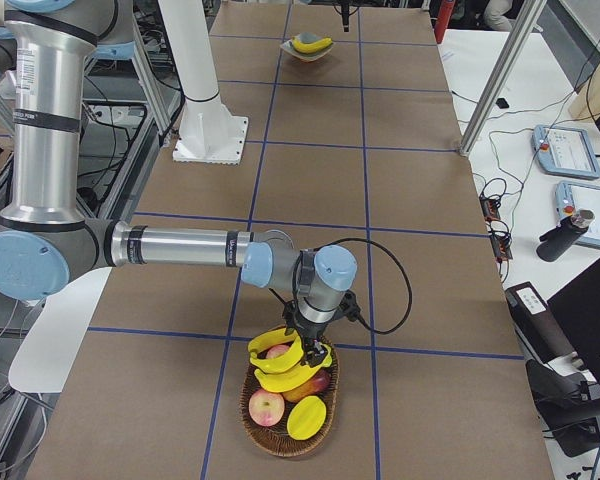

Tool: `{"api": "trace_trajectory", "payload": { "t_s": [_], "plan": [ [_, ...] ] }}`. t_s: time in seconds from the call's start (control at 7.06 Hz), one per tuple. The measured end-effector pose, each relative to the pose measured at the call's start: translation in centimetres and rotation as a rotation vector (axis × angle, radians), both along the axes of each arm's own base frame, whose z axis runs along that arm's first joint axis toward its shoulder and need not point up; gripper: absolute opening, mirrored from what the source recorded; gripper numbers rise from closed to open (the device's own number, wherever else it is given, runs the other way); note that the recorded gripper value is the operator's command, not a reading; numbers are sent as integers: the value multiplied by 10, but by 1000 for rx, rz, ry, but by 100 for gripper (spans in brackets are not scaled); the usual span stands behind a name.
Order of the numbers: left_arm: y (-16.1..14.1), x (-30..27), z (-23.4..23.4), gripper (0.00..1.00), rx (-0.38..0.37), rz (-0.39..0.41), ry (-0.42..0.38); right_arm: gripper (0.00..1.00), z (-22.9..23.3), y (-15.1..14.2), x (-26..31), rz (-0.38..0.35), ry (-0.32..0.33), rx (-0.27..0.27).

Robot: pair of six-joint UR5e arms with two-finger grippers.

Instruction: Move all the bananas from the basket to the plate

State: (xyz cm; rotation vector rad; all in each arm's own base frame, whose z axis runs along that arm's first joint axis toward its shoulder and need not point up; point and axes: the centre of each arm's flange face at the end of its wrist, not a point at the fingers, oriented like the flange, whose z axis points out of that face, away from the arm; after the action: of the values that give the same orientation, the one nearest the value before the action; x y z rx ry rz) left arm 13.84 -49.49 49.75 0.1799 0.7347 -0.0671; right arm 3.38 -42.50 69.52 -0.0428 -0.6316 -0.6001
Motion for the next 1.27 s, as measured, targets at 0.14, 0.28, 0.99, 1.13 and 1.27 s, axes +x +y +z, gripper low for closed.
{"api": "trace_trajectory", "payload": {
  "t_s": [0.14,0.28,0.99,1.13,1.27],
  "plan": [
    [-1,1,-2,100,3,1,2,83,5,3,0,1,1,-11],
    [-2,2,-3,100,5,0,3,83,8,5,0,1,2,-18],
    [-3,3,-8,100,13,0,8,80,28,14,-3,-13,3,-56],
    [-4,3,-10,100,15,-1,9,74,33,14,-6,-20,4,-65],
    [-4,3,-11,100,15,-1,10,67,35,14,-9,-27,4,-67]
  ]
}}
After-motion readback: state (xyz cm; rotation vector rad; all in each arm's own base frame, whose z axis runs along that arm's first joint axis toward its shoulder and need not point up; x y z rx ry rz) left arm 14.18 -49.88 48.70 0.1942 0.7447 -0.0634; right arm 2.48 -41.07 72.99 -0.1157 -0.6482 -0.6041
